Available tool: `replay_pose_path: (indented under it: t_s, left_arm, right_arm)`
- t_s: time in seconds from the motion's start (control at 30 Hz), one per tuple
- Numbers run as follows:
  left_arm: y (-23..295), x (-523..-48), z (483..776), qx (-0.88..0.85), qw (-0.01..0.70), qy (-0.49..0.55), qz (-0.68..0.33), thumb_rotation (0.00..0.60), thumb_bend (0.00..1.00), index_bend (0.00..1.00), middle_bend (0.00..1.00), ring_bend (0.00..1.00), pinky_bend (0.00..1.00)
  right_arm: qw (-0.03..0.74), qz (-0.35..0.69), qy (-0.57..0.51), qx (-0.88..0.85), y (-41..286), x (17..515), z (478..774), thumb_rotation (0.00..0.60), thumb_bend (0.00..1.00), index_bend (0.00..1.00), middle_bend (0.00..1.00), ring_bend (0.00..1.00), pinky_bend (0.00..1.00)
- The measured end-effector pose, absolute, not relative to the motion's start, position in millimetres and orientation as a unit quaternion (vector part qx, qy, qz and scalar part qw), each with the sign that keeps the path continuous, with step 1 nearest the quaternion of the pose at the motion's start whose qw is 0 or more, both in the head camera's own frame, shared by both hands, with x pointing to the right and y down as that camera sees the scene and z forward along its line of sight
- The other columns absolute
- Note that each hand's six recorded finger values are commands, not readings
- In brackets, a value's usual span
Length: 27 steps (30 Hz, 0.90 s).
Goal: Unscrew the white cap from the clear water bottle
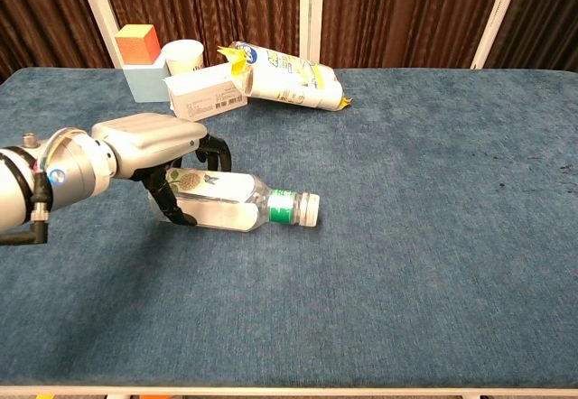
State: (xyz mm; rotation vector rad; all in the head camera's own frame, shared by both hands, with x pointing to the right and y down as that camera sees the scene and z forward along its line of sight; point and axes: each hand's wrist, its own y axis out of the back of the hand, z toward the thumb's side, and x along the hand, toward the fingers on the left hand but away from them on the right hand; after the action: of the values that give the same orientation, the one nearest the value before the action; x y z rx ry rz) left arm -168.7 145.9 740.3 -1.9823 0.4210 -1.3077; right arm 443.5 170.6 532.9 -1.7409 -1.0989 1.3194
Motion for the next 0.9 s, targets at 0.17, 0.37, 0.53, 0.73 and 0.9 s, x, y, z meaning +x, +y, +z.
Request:
replay_pose_path:
  t_s: [0.17,0.37,0.53,0.73,0.9]
  left_arm:
    - [144.7,-169.1,739.4,-0.772,0.351,0.175,-0.5,0.6,0.31,0.56,0.55,0.46,0.6]
    - [141.5,-170.8,731.7,-0.802,0.301,0.221,-0.466,0.6,0.4,0.6,0.58,0.49,0.6]
    - [136.3,-174.1,720.3,-0.835,0.234,0.276,-0.414,0.6,0.4,0.6,0.58,0.49,0.6]
    - [133.3,-168.9,701.8,-0.871,0.178,0.326,-0.322,0.6,0.4,0.6,0.58,0.49,0.58]
    - [133.1,-162.0,691.1,-0.883,0.181,0.349,-0.257,0.6,0.4,0.59,0.58,0.49,0.58]
  right_arm:
    - [0.341,0.506,-0.421,-0.672,170.1,441.8,533.5,0.6,0.36,0.0,0.04,0.0,0.0]
    - [0.336,0.496,-0.409,-0.688,163.7,430.1,534.2,0.577,0.26,0.0,0.05,0.0,0.0]
    - [0.326,0.474,-0.38,-0.724,146.5,404.0,533.4,0.543,0.23,0.0,0.05,0.0,0.0]
    - [0.317,0.441,-0.332,-0.771,115.9,357.9,536.8,0.447,0.13,0.13,0.05,0.0,0.0]
    - [0.298,0.42,-0.28,-0.81,91.1,311.1,542.8,0.345,0.0,0.24,0.06,0.0,0.0]
